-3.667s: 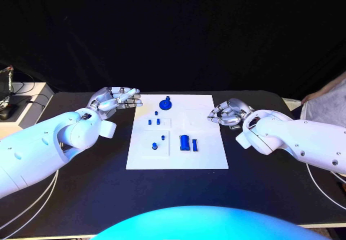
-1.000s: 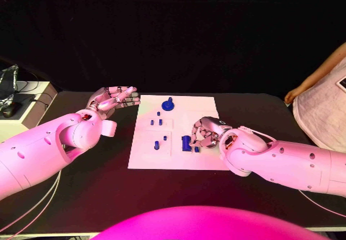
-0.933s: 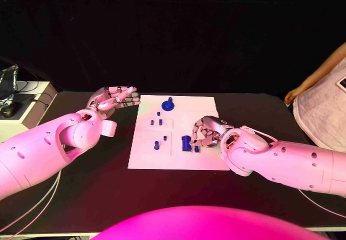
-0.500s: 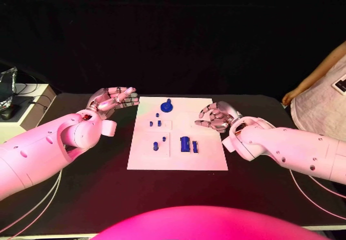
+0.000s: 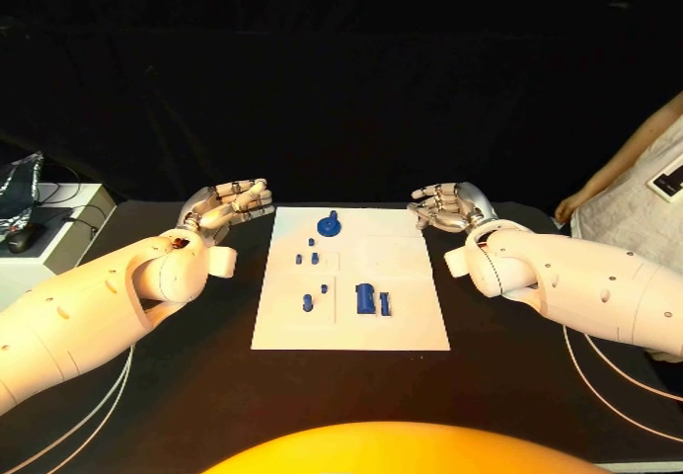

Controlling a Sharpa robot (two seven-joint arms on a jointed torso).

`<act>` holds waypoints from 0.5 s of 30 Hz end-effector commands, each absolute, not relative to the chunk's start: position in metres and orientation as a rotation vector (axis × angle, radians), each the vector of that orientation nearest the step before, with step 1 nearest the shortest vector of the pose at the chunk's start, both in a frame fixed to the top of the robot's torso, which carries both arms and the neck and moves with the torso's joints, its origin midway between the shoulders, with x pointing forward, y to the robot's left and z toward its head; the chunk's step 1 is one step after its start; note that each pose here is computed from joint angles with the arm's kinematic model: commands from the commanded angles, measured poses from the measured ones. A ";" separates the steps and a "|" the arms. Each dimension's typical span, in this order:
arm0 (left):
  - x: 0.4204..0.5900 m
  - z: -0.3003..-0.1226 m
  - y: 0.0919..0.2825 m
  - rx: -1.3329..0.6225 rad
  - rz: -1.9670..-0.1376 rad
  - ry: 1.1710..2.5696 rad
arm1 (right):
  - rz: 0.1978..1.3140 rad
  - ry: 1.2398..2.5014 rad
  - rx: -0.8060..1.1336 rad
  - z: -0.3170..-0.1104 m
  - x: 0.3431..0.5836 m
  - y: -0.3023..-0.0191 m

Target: Assemble the parts on the task board

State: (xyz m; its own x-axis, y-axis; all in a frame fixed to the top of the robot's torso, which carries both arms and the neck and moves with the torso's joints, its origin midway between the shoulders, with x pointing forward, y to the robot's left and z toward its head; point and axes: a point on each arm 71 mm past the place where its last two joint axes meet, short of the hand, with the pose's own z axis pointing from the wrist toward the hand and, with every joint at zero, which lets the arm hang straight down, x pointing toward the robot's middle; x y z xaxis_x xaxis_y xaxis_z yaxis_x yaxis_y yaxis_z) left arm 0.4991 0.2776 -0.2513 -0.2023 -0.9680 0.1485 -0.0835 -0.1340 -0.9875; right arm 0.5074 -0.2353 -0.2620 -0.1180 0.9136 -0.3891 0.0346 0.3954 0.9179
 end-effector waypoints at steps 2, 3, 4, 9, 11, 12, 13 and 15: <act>0.498 -0.249 0.271 -1.258 -1.438 1.338 | 0.972 1.484 0.904 -0.260 0.504 -0.230; 0.498 -0.248 0.269 -1.257 -1.435 1.333 | 0.983 1.476 0.913 -0.259 0.503 -0.229; 0.497 -0.247 0.265 -1.256 -1.429 1.326 | 1.001 1.462 0.929 -0.258 0.501 -0.227; 0.493 -0.241 0.248 -1.252 -1.397 1.294 | 1.081 1.391 1.008 -0.249 0.491 -0.216; 0.489 -0.237 0.237 -1.247 -1.374 1.276 | 1.127 1.344 1.061 -0.242 0.483 -0.209; 0.487 -0.236 0.232 -1.245 -1.361 1.268 | 1.144 1.325 1.082 -0.240 0.480 -0.206; 0.485 -0.234 0.228 -1.243 -1.350 1.261 | 1.158 1.309 1.100 -0.238 0.478 -0.204; 0.481 -0.232 0.219 -1.237 -1.325 1.248 | 1.182 1.281 1.133 -0.234 0.473 -0.201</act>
